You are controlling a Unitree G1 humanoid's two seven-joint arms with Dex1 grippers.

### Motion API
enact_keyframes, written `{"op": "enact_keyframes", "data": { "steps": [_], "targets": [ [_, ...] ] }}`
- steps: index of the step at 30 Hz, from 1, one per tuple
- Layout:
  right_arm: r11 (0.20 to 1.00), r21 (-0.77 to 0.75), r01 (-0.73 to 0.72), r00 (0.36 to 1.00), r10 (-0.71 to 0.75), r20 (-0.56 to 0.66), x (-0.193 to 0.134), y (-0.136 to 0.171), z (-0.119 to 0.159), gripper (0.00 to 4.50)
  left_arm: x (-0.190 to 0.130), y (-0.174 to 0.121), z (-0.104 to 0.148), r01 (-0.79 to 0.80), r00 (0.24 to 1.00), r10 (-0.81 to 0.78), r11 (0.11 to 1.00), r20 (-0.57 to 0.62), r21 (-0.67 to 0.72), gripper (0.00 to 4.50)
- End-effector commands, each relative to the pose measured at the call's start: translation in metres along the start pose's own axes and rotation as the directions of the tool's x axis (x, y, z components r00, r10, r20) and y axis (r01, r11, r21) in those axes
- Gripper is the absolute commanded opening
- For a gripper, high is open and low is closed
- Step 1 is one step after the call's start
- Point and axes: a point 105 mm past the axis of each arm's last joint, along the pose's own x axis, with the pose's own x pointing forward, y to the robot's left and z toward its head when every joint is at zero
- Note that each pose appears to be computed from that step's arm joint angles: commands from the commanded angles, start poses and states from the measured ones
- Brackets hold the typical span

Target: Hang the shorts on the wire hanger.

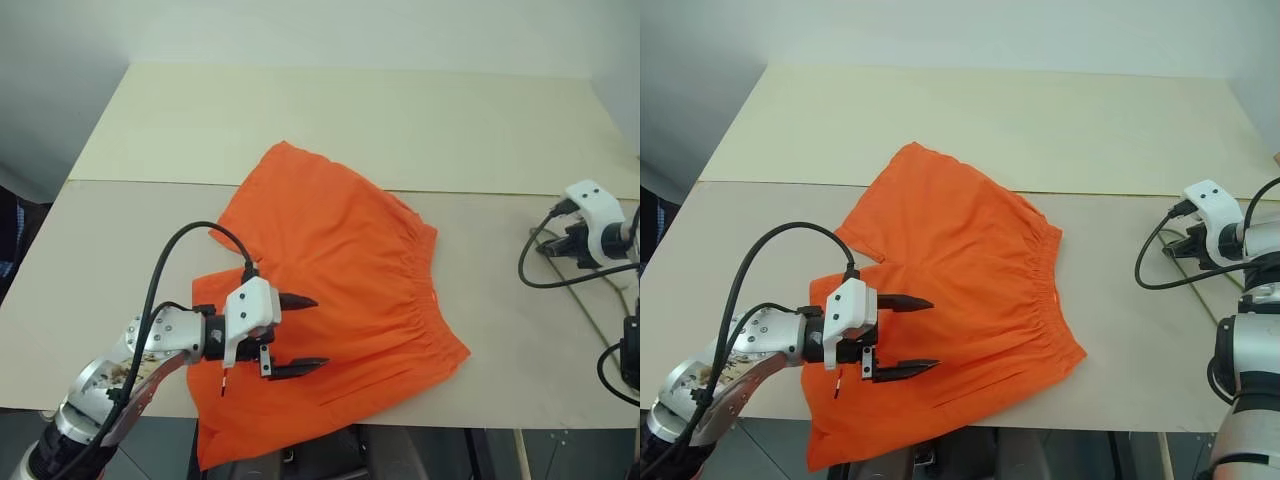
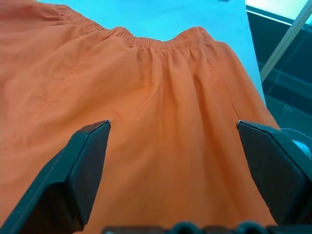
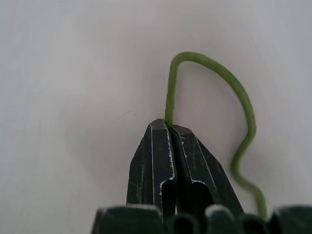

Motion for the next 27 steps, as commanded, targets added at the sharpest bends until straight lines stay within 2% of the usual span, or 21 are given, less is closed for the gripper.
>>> {"op": "enact_keyframes", "data": {
  "steps": [1, 6, 7, 9, 15, 19, 21, 24, 27],
  "targets": [
    [0.999, -0.029, 0.031, 0.997, -0.029, 0.068, -0.002, -0.002, 0.017, 0.03, 0.003, -0.001, 0.006, -0.001, 1.0, 0.0, 0.999, 0.025, 0.038, 4.5],
    [0.995, -0.065, 0.071, 0.976, -0.056, 0.209, -0.028, -0.008, 0.057, 0.03, 0.007, 0.004, 0.01, -0.026, 0.998, 0.023, 0.998, 0.05, 0.051, 4.5],
    [0.994, -0.078, 0.079, 0.962, -0.056, 0.268, -0.042, -0.008, 0.072, 0.03, 0.007, 0.007, 0.013, -0.038, 0.997, 0.034, 0.998, 0.067, 0.054, 4.5],
    [0.994, -0.043, 0.095, 0.922, -0.072, 0.379, -0.071, -0.007, 0.097, 0.03, 0.007, 0.012, 0.019, -0.063, 0.994, 0.058, 0.996, 0.094, 0.055, 4.5],
    [0.979, 0.08, 0.188, 0.791, -0.199, 0.579, -0.132, 0.006, 0.136, 0.03, 0.005, 0.04, 0.035, -0.177, 0.962, 0.172, 0.984, 0.213, 0.006, 4.5],
    [0.966, 0.152, 0.207, 0.701, -0.255, 0.666, -0.147, 0.03, 0.147, 0.03, 0.01, 0.078, 0.053, -0.361, 0.883, 0.35, 0.932, 0.312, -0.022, 4.5],
    [0.962, 0.163, 0.221, 0.642, -0.269, 0.718, -0.151, 0.056, 0.156, 0.03, 0.014, 0.1, 0.06, -0.469, 0.835, 0.441, 0.883, 0.33, 0.009, 4.5],
    [0.958, 0.149, 0.246, 0.566, -0.267, 0.78, -0.154, 0.094, 0.167, 0.03, 0.023, 0.12, 0.08, -0.541, 0.775, 0.484, 0.84, 0.407, 0.031, 4.5],
    [0.948, 0.135, 0.288, 0.514, -0.272, 0.813, -0.153, 0.123, 0.175, 0.03, 0.032, 0.124, 0.094, -0.547, 0.746, 0.475, 0.837, 0.466, 0.021, 4.5]
  ]
}}
